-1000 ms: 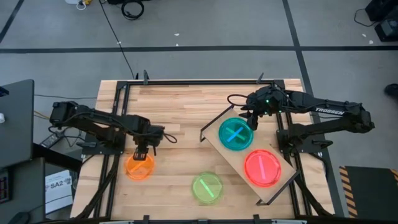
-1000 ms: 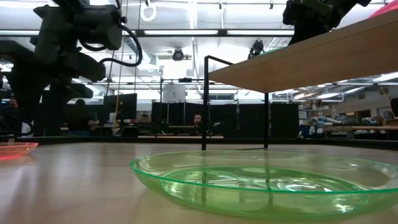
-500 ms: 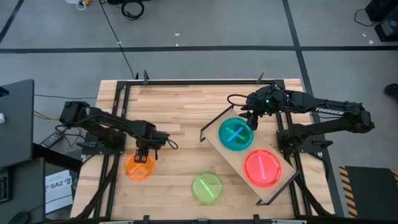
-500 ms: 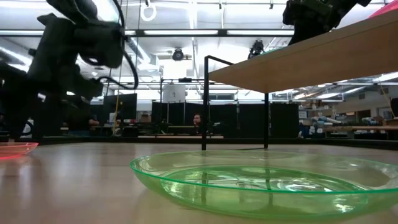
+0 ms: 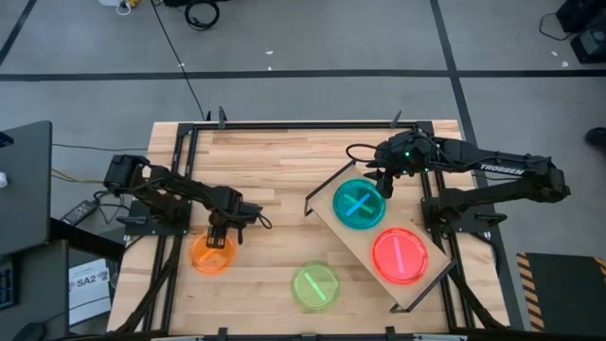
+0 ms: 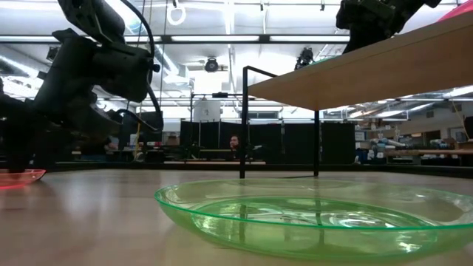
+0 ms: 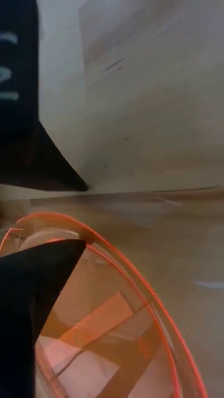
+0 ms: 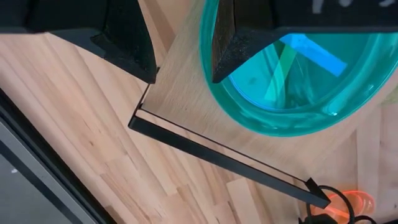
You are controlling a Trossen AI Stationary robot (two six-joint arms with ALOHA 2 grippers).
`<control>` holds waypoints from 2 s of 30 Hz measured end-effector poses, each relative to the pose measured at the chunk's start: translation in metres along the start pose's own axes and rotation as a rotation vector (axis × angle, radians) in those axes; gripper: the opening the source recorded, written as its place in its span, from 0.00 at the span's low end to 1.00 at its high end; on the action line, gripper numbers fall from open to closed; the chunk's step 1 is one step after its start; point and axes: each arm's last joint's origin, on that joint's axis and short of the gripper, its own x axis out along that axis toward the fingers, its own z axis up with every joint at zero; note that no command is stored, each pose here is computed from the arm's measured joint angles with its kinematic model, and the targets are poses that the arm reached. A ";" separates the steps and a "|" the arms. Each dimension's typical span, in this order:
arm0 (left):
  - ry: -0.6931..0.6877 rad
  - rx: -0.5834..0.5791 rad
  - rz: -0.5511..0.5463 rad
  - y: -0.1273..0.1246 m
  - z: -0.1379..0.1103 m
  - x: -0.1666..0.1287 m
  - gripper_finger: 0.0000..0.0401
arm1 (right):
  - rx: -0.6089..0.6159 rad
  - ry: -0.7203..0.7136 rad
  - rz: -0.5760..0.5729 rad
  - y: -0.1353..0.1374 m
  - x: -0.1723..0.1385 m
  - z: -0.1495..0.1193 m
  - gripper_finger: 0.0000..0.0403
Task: Place and stack plates onto a shelf
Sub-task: Stack the orange plate on top of the blue plate on the shelf
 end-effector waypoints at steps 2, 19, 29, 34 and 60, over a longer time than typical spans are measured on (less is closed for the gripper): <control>-0.002 0.000 0.003 0.000 0.000 0.000 0.31 | 0.000 0.000 0.000 0.000 0.000 0.000 0.40; -0.006 0.004 -0.008 -0.001 0.001 -0.003 0.02 | -0.001 0.000 -0.001 0.000 0.000 0.000 0.40; 0.078 0.007 -0.005 -0.002 -0.003 -0.015 0.02 | -0.014 -0.006 0.001 -0.010 -0.008 -0.002 0.40; 0.055 0.057 -0.009 -0.004 0.005 -0.037 0.02 | -0.013 -0.033 -0.055 -0.023 -0.014 -0.001 0.40; -0.356 0.102 -0.031 0.020 0.028 -0.194 0.02 | 0.072 -0.063 -0.026 -0.077 0.016 -0.043 0.40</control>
